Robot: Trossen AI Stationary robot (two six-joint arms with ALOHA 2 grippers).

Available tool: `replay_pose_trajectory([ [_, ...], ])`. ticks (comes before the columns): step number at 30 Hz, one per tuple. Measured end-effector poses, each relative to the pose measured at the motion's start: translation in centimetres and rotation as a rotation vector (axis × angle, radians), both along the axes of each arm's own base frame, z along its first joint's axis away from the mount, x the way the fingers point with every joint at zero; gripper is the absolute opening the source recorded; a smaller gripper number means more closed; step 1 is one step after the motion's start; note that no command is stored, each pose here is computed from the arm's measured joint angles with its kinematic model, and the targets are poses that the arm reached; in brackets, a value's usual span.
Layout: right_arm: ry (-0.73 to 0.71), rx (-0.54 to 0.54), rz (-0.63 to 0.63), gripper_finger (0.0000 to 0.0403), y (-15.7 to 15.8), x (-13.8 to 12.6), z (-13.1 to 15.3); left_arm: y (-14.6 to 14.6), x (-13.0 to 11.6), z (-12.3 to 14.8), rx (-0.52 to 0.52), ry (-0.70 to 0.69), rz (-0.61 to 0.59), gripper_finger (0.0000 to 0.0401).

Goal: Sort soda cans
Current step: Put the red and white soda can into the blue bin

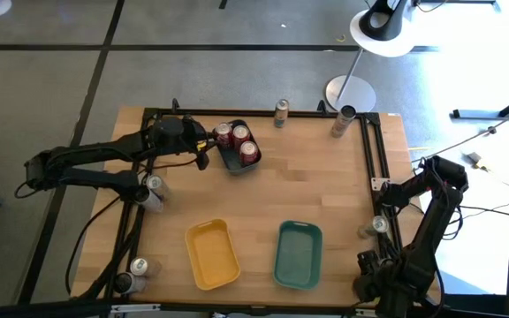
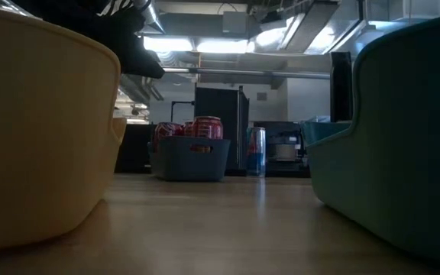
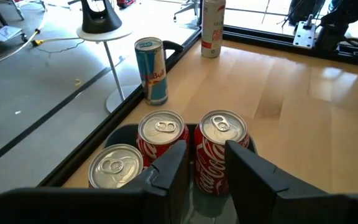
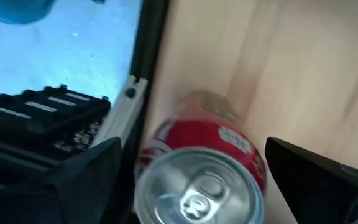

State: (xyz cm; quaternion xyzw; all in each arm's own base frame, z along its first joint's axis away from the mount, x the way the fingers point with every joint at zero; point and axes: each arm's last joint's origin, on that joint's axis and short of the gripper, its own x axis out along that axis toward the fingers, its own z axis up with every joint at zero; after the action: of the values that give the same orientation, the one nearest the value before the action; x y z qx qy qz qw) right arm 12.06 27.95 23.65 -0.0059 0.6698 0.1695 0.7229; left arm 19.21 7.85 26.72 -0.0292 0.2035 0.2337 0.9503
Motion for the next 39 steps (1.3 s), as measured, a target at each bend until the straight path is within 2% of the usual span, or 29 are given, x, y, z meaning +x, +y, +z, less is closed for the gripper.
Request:
replay_pose_trajectory([
  [6,-0.041,0.066,-0.001,0.0395,0.6,0.3,0.2,0.0,0.1,-0.1,-0.079,-0.037,0.038,0.01],
  [14,-0.137,0.064,-0.029,0.0395,0.9,0.7,0.2,0.0,0.1,-0.1,-0.082,-0.038,0.039,0.01],
  [20,-0.104,0.023,-0.002,0.0395,0.6,0.5,0.0,0.0,0.1,-0.1,-0.083,-0.039,0.04,0.01],
  [29,-0.121,0.104,0.004,0.0395,1.2,0.8,0.2,0.0,0.1,-0.1,-0.12,-0.058,0.059,0.01],
  [32,-0.184,0.116,-0.064,0.0395,1.5,1.0,0.4,0.0,0.1,-0.1,-0.119,-0.058,0.058,0.01],
  [35,-0.185,0.125,-0.132,0.0395,1.5,1.2,0.4,0.0,0.1,-0.1,-0.105,-0.051,0.051,0.01],
  [39,-0.173,0.101,-0.103,0.0394,1.1,1.2,0.4,0.0,0.1,-0.1,-0.104,-0.05,0.051,0.01],
])
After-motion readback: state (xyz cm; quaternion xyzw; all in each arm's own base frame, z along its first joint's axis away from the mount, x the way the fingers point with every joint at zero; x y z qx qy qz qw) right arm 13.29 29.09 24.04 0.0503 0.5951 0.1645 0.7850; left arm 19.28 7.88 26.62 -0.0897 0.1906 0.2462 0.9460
